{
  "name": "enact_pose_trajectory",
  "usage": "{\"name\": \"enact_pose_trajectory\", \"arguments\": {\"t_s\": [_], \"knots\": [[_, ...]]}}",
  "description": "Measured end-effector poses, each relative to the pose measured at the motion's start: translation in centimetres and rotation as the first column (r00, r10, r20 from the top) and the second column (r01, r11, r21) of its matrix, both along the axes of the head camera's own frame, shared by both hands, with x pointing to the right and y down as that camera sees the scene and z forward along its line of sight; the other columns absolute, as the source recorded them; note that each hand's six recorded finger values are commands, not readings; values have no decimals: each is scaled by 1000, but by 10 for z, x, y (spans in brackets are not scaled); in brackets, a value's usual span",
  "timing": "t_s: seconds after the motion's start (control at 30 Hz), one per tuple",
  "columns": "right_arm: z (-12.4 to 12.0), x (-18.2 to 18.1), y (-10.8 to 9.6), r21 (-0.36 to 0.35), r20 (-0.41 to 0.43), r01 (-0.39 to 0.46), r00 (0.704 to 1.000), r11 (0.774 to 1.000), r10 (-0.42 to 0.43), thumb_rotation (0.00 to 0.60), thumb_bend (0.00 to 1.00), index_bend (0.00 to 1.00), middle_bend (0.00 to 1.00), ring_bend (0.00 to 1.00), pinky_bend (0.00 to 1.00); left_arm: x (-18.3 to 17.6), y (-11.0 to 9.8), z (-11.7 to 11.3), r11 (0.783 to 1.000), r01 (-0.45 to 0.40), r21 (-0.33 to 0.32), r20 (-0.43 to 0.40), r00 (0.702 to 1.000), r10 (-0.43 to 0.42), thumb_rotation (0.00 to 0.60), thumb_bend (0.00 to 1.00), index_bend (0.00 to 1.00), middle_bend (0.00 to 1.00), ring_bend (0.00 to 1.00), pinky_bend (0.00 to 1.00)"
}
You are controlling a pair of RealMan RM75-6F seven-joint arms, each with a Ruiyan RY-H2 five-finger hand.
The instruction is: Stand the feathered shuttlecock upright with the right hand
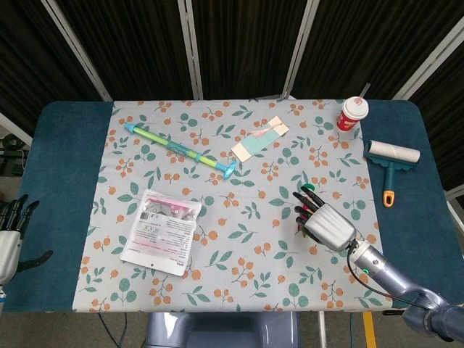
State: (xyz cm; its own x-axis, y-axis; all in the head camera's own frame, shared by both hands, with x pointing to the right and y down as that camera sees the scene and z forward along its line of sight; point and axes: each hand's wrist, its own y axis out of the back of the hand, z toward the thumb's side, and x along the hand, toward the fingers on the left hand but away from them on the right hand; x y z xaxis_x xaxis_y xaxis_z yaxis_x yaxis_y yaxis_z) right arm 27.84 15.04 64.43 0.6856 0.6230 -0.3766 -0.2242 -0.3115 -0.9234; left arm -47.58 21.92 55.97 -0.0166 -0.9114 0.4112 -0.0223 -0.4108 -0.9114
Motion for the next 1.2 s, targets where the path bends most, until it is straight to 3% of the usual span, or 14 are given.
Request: {"name": "enact_pose_trajectory", "arguments": {"t_s": [0.73,1.2], "knots": [[-36,-1,-40,103,13,-51,999,993,50,600,402,650,336,79,0,0,0,0,1000,1,1,2,1000,-1,553,142,91,0,0,0],[-43,-1,-55,129,10,-88,996,988,87,600,402,652,336,80,0,0,0,0,1000,0,0,2,1000,0,553,143,91,0,0,0]]}}
